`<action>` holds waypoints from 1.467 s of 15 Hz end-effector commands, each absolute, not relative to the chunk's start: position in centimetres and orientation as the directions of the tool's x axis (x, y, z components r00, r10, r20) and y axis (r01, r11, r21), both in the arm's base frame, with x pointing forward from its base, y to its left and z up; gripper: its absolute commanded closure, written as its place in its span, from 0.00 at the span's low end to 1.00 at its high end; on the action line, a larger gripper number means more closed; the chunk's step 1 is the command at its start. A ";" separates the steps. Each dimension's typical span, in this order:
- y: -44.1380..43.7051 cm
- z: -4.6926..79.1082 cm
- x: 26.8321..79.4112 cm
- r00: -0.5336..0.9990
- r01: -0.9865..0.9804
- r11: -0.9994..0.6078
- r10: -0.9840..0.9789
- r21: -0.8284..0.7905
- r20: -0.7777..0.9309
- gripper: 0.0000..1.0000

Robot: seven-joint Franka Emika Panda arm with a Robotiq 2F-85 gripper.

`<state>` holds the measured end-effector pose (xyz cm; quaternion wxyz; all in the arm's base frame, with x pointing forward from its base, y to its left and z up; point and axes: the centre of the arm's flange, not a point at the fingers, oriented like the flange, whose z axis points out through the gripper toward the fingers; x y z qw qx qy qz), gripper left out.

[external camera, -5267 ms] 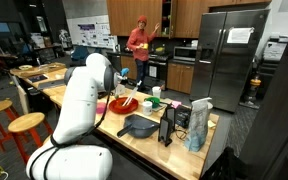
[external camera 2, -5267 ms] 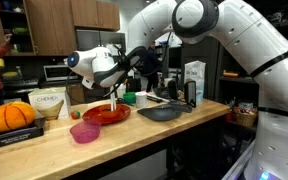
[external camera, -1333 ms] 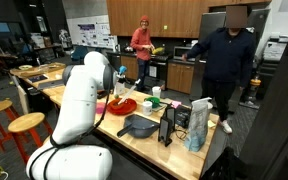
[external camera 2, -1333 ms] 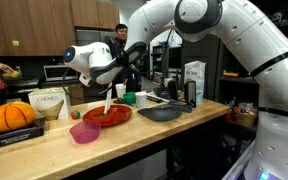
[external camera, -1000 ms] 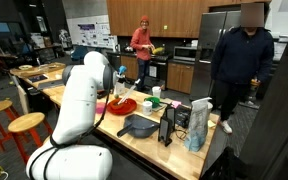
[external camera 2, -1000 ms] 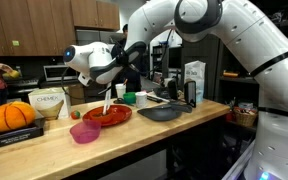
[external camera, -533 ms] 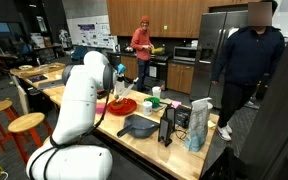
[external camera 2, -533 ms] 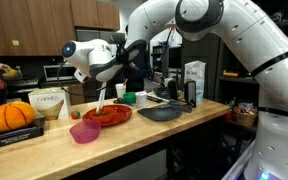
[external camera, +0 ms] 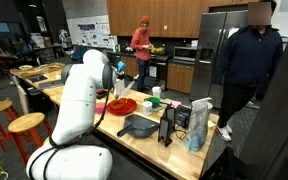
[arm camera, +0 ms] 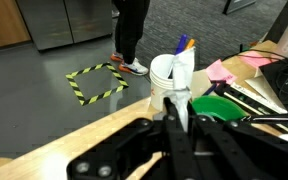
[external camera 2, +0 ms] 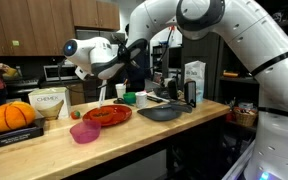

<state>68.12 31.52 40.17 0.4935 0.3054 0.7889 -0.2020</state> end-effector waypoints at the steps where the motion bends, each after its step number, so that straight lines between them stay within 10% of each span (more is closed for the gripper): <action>1: 29.9 40.7 67.5 -0.296 0.674 0.738 0.249 -0.017 -0.922 0.98; 22: 27.8 38.5 66.6 -0.315 0.727 0.687 0.335 0.001 -0.888 0.98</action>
